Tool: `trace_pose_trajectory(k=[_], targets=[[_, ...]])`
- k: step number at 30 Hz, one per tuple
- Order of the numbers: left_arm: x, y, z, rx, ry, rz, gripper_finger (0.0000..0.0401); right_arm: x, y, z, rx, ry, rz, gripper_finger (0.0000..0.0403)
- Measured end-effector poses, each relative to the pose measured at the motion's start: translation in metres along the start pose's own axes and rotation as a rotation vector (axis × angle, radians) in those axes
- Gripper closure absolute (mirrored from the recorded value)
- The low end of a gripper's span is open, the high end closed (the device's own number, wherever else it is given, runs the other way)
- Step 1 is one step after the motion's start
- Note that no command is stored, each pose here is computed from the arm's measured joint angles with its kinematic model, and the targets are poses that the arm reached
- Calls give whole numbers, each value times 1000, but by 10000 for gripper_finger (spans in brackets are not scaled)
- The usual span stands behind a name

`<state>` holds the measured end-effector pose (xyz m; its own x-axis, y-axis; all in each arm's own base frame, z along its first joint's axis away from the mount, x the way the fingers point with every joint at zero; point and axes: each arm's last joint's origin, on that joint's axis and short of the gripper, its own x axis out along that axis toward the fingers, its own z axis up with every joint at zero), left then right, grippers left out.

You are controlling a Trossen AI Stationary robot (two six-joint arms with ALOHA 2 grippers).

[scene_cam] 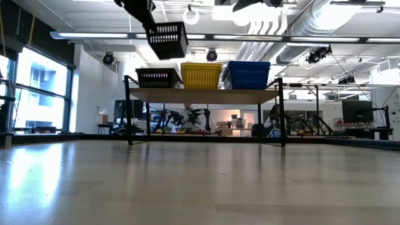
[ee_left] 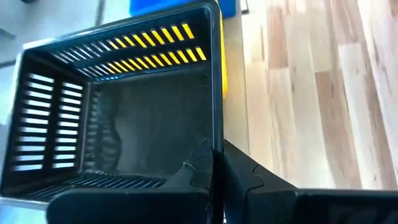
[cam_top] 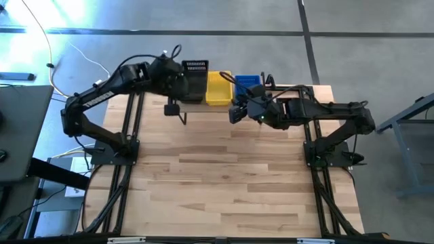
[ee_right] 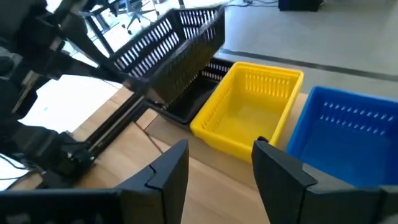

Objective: Stack baskets on shelf by color
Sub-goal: Stack the black bin on top of the black bins on the shelf

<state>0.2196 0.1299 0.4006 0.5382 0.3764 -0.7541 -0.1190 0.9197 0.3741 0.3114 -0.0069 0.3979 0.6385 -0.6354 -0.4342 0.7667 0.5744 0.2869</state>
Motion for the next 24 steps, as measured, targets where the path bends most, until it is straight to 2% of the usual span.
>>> trace_pose_trajectory(k=[5,12,24], targets=[[7,16,-11,32,20,-27,400,-4,-9,11,-19,-9,9,242],[7,28,-28,-38,75,-81,400,-16,-21,24,-11,-33,26,242],[27,32,-29,-14,116,-126,401,-22,-25,30,-31,-61,23,242]])
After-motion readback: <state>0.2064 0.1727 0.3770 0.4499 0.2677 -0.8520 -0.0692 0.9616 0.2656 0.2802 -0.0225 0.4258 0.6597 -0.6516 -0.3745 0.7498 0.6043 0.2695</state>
